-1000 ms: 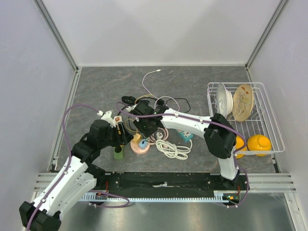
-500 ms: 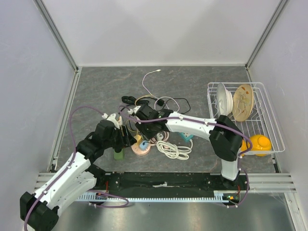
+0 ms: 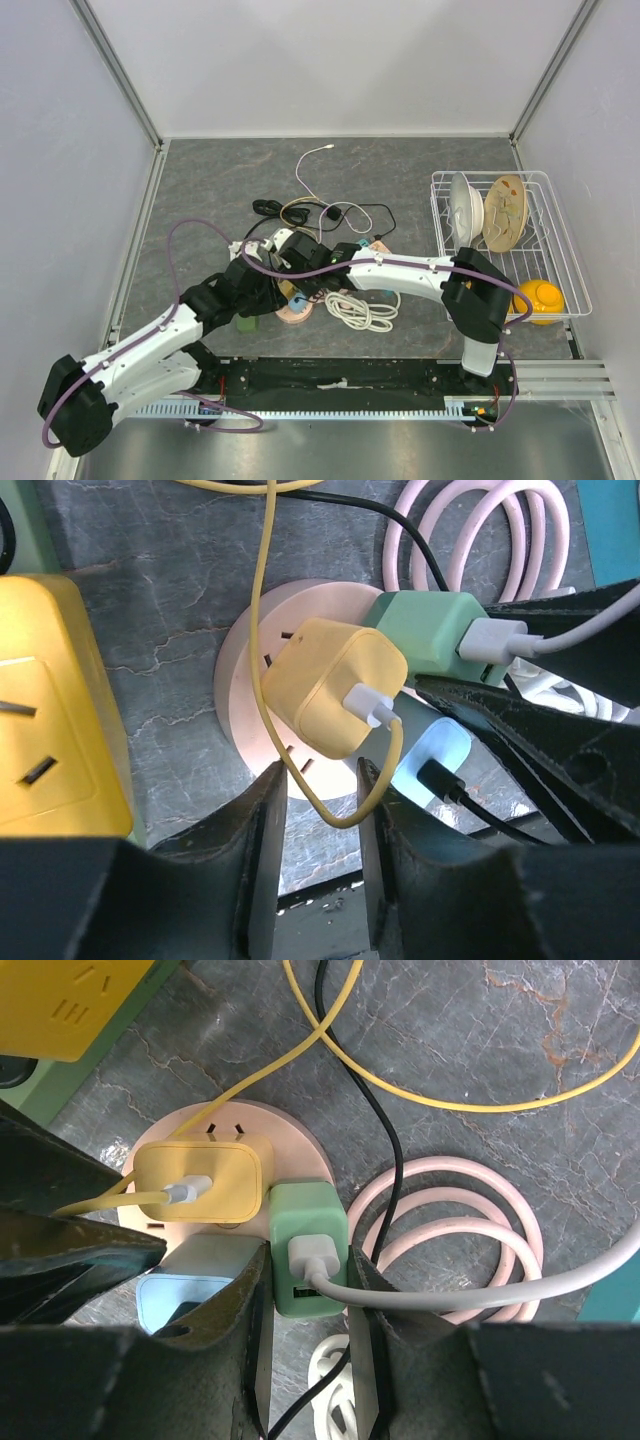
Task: Insert the plug
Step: Insert the plug into the socket.
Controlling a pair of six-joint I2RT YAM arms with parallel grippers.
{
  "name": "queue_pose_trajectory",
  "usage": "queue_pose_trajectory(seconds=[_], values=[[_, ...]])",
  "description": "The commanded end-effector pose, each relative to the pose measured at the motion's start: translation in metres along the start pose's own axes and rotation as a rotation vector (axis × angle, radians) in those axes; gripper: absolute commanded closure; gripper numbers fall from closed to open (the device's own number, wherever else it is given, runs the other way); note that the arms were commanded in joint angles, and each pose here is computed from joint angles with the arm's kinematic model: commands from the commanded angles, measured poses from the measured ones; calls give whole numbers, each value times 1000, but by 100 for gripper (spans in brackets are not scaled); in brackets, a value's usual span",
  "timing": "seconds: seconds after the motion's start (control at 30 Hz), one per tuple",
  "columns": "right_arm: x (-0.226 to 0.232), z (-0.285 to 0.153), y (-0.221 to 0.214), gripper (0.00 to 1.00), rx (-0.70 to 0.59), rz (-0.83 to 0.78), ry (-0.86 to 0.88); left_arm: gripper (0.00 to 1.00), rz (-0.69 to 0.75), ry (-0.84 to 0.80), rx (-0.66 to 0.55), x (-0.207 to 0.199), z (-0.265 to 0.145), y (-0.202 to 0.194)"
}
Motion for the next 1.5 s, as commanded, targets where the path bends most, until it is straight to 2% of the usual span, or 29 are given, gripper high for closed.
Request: queue_pose_trajectory(seconds=[0.0,0.47,0.6,0.8,0.93,1.13,1.47], values=[[-3,19,-50,100,207,-140,-66,62,-48,33,-61,-4,9,5],[2,29,-64,100,335,-269,-70,71,-97,57,-58,4,19,-9],[8,22,-50,100,295,-243,-60,75,-105,66,-45,7,22,-14],[17,-2,-10,100,200,-143,11,75,-96,72,-45,8,23,-15],[11,-10,9,75,163,-62,46,75,-89,77,-40,8,23,-16],[4,-22,26,55,141,22,110,75,-85,83,-39,7,24,-16],[-4,-24,29,57,150,68,148,75,-85,86,-46,6,24,-14]])
Point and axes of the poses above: each gripper's point midway between its finger pads, its own z axis out along the fingers, its own x axis along the line the jaws close on, y = z × x, the point moved 10 cm from there along -z, back along the fingers, and after that the axes turned 14 degrees about z, right-handed, at the moved point
